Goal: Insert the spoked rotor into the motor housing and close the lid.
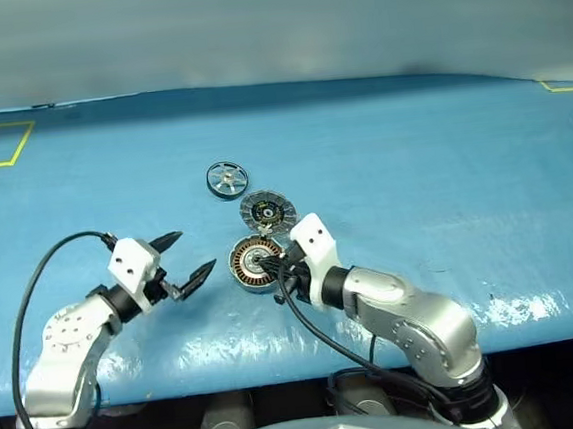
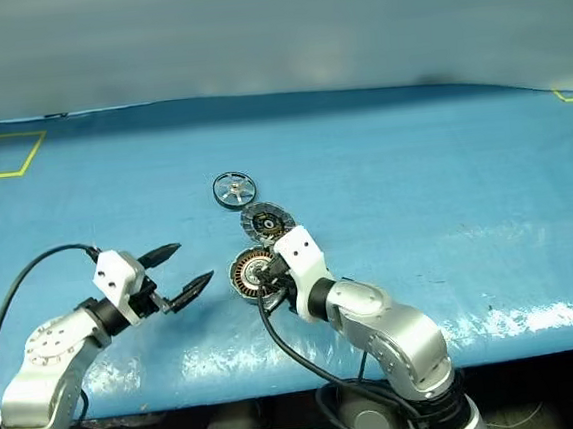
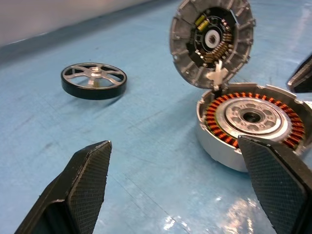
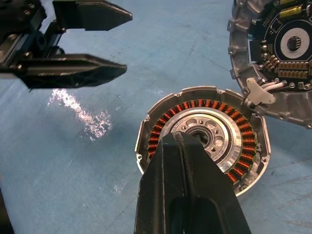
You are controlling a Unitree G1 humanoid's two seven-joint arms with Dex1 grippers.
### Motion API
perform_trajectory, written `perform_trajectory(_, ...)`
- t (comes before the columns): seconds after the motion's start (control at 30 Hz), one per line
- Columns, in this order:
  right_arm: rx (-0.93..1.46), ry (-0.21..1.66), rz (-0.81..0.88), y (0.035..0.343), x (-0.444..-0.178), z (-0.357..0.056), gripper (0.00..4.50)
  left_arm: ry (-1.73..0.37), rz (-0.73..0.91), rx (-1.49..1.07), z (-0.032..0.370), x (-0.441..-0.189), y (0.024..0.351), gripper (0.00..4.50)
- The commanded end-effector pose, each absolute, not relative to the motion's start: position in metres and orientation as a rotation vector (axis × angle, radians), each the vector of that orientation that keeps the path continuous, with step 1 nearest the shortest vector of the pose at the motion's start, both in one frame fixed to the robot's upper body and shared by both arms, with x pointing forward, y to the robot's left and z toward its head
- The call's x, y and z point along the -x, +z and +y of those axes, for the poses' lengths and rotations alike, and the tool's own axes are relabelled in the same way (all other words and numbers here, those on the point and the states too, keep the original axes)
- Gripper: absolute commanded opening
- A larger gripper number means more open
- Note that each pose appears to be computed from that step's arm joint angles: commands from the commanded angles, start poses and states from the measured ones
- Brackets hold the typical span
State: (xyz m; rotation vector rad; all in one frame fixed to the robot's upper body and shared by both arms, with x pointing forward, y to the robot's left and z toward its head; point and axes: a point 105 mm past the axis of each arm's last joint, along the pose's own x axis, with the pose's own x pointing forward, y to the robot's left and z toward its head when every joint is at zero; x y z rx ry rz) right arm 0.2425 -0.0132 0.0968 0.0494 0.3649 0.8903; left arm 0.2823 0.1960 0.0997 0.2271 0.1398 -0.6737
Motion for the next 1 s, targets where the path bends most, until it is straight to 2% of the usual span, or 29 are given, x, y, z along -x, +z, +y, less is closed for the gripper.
perform_trajectory(0.03,-0.05,0.898,0.232,0.116,-0.241,-0.02,0.03,-0.637,0.135,-0.257,0.202,-0.307,0.111,4.5)
perform_trajectory(0.2,-0.065,0.837,0.211,0.112,-0.242,-0.036,0.03,-0.687,0.098,-0.377,0.2,-0.343,0.128,4.5)
perform_trajectory(0.4,-0.079,0.77,0.231,0.103,-0.243,-0.046,0.03,-0.813,0.106,-0.477,0.186,-0.374,0.137,4.5)
perform_trajectory(0.5,-0.082,0.744,0.232,0.101,-0.244,-0.048,0.0,-0.854,0.125,-0.518,0.181,-0.389,0.139,3.9)
perform_trajectory(0.67,-0.09,0.72,0.229,0.1,-0.245,-0.048,0.0,-0.868,0.118,-0.589,0.172,-0.409,0.146,2.25)
perform_trajectory(1.0,-0.093,0.69,0.231,0.098,-0.245,-0.048,0.0,-0.96,0.19,-0.765,0.153,-0.424,0.142,2.25)
